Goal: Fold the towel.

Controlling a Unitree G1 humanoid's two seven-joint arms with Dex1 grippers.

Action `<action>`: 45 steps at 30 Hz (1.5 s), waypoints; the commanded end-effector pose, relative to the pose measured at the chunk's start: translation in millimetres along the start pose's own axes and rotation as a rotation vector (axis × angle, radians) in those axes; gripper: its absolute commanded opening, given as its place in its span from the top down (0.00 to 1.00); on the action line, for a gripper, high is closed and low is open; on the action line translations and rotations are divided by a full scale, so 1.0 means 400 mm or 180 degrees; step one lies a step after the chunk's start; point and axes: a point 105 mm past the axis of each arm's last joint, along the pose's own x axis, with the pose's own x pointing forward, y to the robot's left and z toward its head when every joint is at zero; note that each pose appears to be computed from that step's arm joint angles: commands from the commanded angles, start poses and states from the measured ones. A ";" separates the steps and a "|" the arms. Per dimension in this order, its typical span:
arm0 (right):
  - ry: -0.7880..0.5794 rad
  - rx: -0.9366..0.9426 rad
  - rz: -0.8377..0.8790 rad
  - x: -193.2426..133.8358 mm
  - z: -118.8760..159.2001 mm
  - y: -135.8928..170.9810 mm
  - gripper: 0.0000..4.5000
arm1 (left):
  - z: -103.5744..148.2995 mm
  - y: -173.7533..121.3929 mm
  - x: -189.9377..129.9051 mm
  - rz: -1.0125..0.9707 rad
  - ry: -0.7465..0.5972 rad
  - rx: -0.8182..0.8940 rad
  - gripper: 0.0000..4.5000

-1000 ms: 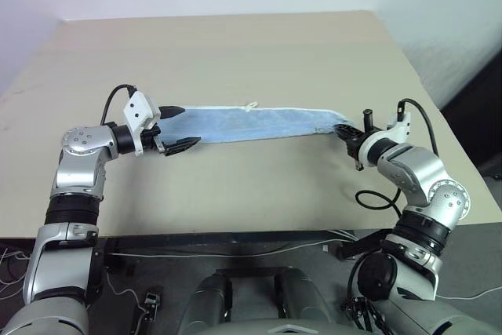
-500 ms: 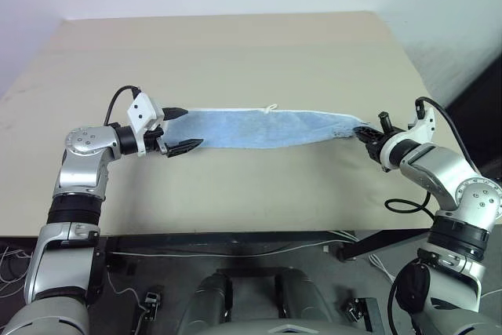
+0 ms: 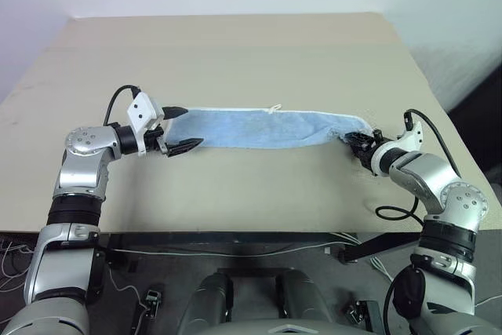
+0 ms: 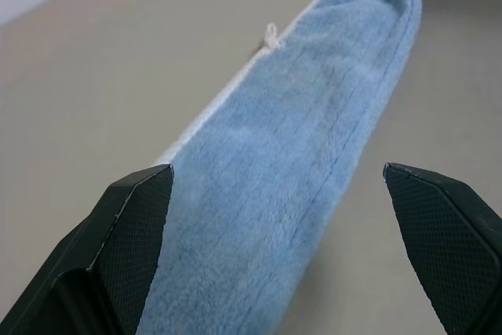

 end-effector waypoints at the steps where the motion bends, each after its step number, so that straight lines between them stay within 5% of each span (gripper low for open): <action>1: -0.0145 0.0028 0.0061 -0.020 0.019 0.012 0.43 | 0.021 0.005 -0.011 0.0031 -0.0073 0.0083 0.00; 18: -0.0467 0.0386 0.0088 -0.008 0.059 0.016 0.43 | 0.018 -0.006 -0.002 -0.0021 -0.0079 0.0066 0.00; 21: -0.0472 0.0425 0.0189 -0.010 0.056 0.033 0.57 | 0.018 -0.009 -0.001 -0.0016 -0.0094 0.0054 0.00; 27: -0.0686 0.0360 0.0186 -0.031 0.092 0.031 0.99 | 0.012 -0.016 -0.003 -0.0009 -0.0104 0.0027 0.00; 32: -0.0862 0.0091 0.0234 -0.057 0.138 0.039 0.99 | 0.010 -0.020 -0.001 -0.0007 -0.0109 0.0007 0.00; 37: -0.0819 -0.1529 0.0512 -0.082 0.141 0.144 0.99 | 0.009 -0.022 0.002 -0.0007 -0.0113 -0.0007 0.00; 45: 0.0187 -0.4087 0.1279 -0.049 -0.090 0.276 0.99 | 0.012 -0.024 0.014 -0.0012 -0.0139 -0.0016 0.00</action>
